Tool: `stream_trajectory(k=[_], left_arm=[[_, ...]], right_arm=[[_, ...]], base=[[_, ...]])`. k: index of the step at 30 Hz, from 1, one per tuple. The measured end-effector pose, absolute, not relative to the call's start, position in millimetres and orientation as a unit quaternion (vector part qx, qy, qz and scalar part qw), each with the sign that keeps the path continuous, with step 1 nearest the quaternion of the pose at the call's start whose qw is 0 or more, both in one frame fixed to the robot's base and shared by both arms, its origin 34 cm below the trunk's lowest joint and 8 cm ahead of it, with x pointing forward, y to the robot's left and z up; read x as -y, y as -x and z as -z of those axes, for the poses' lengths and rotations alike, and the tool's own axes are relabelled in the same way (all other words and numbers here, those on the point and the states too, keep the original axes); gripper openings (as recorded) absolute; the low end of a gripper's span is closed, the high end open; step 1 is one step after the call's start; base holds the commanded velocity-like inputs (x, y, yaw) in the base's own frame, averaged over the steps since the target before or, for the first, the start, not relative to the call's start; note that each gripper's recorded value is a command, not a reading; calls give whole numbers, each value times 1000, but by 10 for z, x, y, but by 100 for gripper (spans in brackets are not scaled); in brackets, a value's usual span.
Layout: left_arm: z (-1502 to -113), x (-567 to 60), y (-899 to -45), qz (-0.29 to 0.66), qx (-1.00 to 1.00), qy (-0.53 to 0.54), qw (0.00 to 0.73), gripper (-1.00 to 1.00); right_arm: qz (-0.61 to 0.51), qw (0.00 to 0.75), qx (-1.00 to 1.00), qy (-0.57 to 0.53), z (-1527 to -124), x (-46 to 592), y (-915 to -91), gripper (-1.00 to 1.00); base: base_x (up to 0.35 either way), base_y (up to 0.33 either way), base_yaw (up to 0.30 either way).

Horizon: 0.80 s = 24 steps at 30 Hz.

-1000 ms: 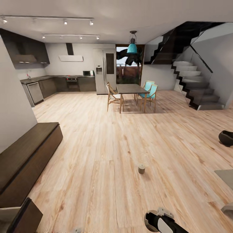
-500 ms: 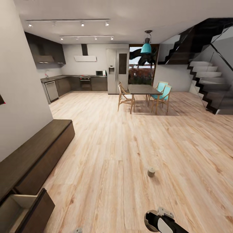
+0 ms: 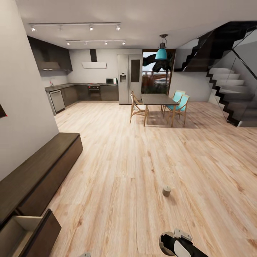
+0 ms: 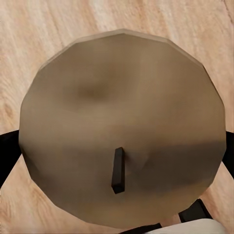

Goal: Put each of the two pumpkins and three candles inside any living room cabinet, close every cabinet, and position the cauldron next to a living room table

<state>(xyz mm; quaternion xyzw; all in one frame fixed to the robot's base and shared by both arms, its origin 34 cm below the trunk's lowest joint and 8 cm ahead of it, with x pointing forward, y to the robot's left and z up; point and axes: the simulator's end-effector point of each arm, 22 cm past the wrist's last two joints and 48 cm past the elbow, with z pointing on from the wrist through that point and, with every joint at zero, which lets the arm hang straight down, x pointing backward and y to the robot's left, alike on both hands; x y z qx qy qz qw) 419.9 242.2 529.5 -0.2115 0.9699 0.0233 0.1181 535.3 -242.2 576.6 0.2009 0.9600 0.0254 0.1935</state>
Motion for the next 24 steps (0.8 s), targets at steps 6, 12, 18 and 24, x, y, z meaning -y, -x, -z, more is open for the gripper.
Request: stream_trajectory(k=[6, 12, 18, 24], left_arm=[[-5379, -2399, -4185, -23, -971, 209, 117, -100], [-5464, -2399, -4179, -23, -971, 209, 117, -100], [-5546, -2434, -4171, -25, -971, 209, 117, -100], [-5567, -2567, -3973, -42, -972, 205, 102, -100]], right_arm=[[-25, 193, -960, -201, -5852, 2425, -5348, -100], [-25, 193, -960, -201, -5937, 2424, -5342, -100], [-24, 194, -960, -201, -6018, 2443, -5334, -100], [3, 193, -958, -212, -5983, 2638, -5134, -100]], base=[[0, 0, 0], [0, 0, 0], [0, 0, 0], [0, 0, 0]])
